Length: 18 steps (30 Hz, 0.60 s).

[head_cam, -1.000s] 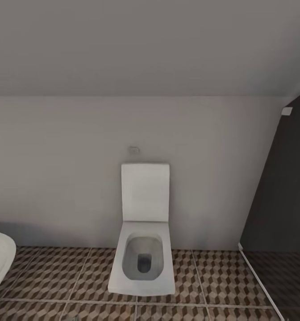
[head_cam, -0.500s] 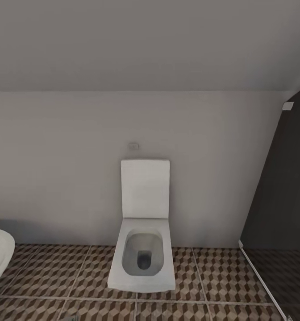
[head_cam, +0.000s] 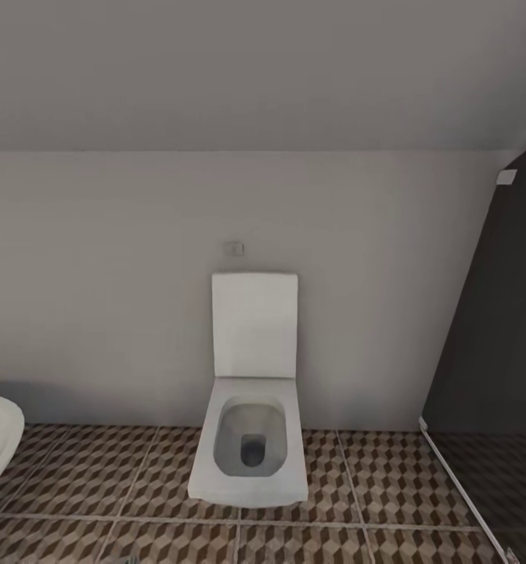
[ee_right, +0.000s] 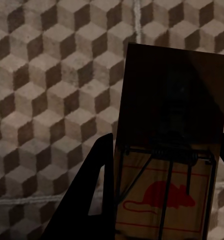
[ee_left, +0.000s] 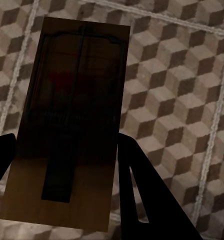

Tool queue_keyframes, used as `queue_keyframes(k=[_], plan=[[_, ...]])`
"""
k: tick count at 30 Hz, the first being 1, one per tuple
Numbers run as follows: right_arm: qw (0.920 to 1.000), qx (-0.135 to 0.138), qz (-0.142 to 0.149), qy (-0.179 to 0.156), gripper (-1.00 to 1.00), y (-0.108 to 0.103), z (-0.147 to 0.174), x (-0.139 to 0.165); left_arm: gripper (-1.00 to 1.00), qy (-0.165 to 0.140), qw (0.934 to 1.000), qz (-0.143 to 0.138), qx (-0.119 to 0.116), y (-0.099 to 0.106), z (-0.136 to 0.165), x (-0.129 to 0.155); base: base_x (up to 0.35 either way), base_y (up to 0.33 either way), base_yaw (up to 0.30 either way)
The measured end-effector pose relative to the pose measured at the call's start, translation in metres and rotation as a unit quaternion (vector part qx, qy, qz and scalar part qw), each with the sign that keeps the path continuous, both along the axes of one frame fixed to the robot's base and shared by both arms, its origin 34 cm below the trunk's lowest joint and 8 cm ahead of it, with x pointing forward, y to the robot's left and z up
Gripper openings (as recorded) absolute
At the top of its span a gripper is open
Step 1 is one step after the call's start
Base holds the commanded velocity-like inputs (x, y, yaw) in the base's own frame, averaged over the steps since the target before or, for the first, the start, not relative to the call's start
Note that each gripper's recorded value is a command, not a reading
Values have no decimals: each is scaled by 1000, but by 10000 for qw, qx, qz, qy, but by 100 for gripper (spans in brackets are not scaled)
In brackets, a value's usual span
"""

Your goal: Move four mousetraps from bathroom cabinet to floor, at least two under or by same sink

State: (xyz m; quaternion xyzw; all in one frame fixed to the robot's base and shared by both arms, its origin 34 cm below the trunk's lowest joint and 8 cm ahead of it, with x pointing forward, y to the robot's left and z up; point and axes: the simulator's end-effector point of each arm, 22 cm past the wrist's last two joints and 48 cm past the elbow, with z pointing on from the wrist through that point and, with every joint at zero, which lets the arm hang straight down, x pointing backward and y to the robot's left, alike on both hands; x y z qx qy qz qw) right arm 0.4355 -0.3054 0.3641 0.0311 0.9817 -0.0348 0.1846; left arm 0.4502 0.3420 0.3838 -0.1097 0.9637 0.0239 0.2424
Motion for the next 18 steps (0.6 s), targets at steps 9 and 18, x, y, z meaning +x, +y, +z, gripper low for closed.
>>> queue_keyframes(k=[9,18], plan=[[10000,0,5,-1,-100,0,-19,-3,-100,-6,10000,0,1,0,-19,-3,0,0,0],[10000,0,6,-2,-100,0,-38,-7,-100,-9,10000,1,1,0,-38,-7,0,0,0]])
